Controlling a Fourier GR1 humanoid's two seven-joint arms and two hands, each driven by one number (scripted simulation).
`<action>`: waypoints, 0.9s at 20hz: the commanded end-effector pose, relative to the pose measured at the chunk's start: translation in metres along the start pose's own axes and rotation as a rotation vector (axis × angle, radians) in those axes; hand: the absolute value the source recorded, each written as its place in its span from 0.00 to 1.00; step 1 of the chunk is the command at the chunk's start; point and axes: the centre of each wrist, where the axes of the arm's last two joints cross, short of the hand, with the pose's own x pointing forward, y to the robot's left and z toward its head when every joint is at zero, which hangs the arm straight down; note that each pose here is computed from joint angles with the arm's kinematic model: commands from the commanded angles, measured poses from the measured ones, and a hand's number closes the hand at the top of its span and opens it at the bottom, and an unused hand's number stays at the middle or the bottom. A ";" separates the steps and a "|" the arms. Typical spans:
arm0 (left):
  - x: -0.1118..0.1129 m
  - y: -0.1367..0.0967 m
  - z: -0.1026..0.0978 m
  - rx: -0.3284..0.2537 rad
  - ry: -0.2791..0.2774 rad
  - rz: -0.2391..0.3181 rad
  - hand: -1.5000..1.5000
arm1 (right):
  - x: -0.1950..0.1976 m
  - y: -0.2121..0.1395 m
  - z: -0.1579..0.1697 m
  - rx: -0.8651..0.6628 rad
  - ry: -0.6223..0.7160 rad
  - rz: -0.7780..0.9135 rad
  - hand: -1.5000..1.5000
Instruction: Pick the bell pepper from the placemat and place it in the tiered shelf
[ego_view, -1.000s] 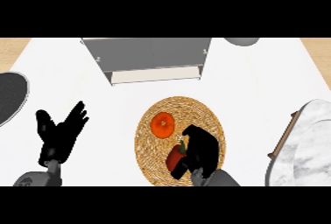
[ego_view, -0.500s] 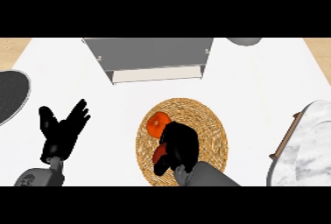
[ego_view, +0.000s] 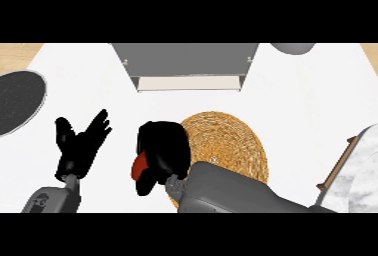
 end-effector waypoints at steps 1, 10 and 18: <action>-0.012 0.002 0.005 0.004 0.051 -0.002 0.50 | 0.045 -0.025 0.016 -0.121 -0.087 -0.078 1.00; -0.010 0.025 0.004 0.045 0.069 0.026 0.50 | 0.129 -0.122 0.025 -0.368 -0.096 -0.098 1.00; -0.016 0.028 0.014 0.063 0.058 0.019 0.50 | 0.161 -0.180 0.013 -0.446 -0.043 -0.124 1.00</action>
